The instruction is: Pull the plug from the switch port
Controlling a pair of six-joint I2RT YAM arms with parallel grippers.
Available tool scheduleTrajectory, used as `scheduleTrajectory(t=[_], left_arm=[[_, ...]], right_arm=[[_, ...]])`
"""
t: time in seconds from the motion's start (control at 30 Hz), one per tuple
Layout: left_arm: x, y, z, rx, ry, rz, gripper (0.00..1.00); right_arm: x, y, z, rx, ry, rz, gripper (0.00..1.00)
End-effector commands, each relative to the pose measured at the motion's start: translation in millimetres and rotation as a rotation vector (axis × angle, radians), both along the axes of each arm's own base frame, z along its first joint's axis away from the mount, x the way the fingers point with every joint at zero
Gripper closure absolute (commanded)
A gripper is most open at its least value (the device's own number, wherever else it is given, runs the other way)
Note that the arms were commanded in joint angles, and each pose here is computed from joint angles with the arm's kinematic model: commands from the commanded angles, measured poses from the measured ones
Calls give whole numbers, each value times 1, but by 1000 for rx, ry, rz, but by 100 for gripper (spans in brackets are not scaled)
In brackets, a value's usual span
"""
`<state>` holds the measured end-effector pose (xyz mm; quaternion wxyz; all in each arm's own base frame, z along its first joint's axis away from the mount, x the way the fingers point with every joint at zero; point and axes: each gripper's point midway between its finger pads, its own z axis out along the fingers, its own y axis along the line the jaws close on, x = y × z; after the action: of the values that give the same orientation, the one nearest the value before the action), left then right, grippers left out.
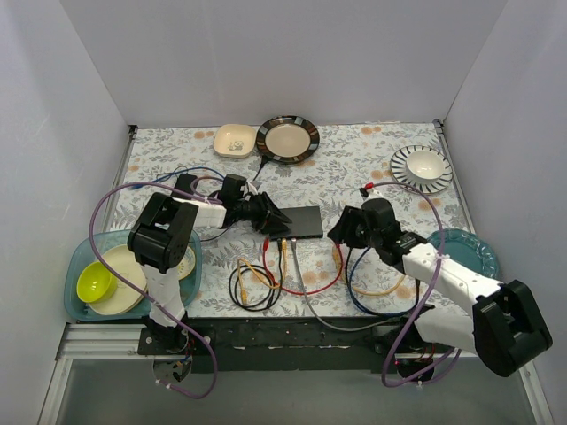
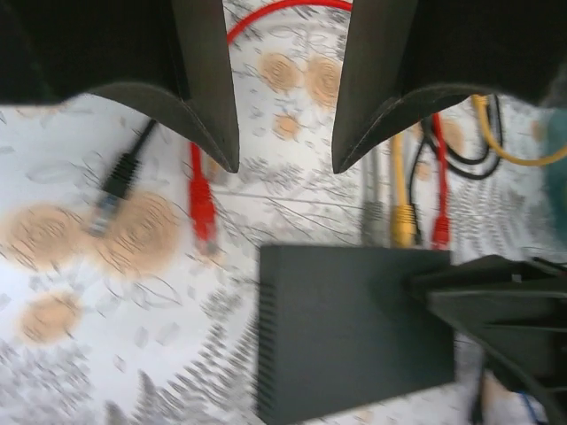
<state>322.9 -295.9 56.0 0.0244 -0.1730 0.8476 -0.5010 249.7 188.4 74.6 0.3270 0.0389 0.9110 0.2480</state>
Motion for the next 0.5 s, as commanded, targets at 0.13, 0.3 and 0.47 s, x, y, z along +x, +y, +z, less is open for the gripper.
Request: scheduleTrajectory(t=[0.13,0.3,0.47], left_arm=[[13,5,11,39,-55,25,67],[8,7,2,47,-30,23,67],[7,8,0,57,-23,22,67]], right_arm=[[13,89,22,227,-3,230,48],[-8,114,-12,281,134,272,56],[-9,124,-30,333,195,239,57]])
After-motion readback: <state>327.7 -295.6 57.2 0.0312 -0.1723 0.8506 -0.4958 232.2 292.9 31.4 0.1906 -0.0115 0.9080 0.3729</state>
